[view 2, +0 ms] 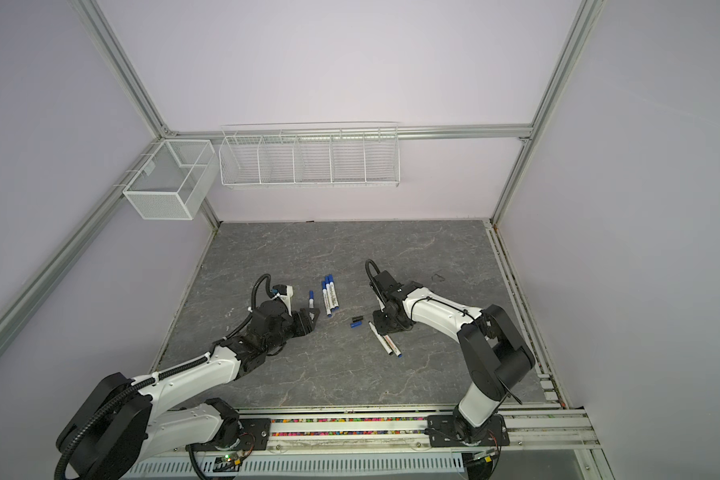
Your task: Insert the pens into the pen caps
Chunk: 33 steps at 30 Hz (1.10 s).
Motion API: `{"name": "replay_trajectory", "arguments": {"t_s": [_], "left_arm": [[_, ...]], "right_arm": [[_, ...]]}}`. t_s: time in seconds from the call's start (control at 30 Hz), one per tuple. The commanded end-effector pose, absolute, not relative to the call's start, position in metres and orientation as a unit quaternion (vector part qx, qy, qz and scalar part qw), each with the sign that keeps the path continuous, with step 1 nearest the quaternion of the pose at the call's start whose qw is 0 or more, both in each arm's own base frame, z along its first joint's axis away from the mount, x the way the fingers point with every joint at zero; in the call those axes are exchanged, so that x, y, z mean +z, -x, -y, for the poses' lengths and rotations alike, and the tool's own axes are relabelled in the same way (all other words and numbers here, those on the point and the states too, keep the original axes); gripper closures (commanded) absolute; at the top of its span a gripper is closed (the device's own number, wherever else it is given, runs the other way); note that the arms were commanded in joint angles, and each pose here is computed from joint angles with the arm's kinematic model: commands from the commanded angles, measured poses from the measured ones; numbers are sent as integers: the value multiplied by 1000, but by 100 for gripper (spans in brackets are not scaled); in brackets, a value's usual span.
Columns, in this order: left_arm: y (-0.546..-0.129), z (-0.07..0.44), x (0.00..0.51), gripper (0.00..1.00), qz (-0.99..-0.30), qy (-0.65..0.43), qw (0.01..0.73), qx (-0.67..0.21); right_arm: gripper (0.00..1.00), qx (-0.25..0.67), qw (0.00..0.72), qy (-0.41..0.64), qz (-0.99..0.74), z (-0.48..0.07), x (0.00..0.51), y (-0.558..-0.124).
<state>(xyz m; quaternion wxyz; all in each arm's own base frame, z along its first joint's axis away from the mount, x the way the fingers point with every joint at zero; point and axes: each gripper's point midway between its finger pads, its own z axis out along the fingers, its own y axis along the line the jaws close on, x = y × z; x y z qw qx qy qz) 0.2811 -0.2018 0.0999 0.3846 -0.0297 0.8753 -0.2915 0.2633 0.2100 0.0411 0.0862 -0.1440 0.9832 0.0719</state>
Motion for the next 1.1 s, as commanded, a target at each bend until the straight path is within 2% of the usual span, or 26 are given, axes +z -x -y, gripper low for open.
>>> {"name": "replay_trajectory", "arguments": {"t_s": [0.0,0.4,0.5,0.67,0.73,0.9,0.97,1.07], "left_arm": [[-283,197,103,38,-870,47,393,-293],[-283,196,97,38,-874,52,389,-287],[-283,198,97,38,-873,49,387,-291],[-282,202,97,38,-875,39,382,-296],[-282,205,97,37,-875,32,380,-299],[-275,224,98,34,-878,-15,375,-296],[-268,240,102,34,-875,-55,375,-300],[-254,272,109,34,-864,-127,368,-320]], "right_arm": [[62,60,80,160,-982,-212,37,-264],[67,2,60,153,-986,-193,11,-256],[72,-8,63,151,-986,-189,10,-257],[88,-31,79,150,-985,-180,17,-262],[92,-35,96,145,-984,-177,27,-266],[94,-27,164,129,-978,-174,72,-280],[94,9,200,116,-973,-182,95,-283],[93,110,252,105,-956,-209,130,-286]]}}
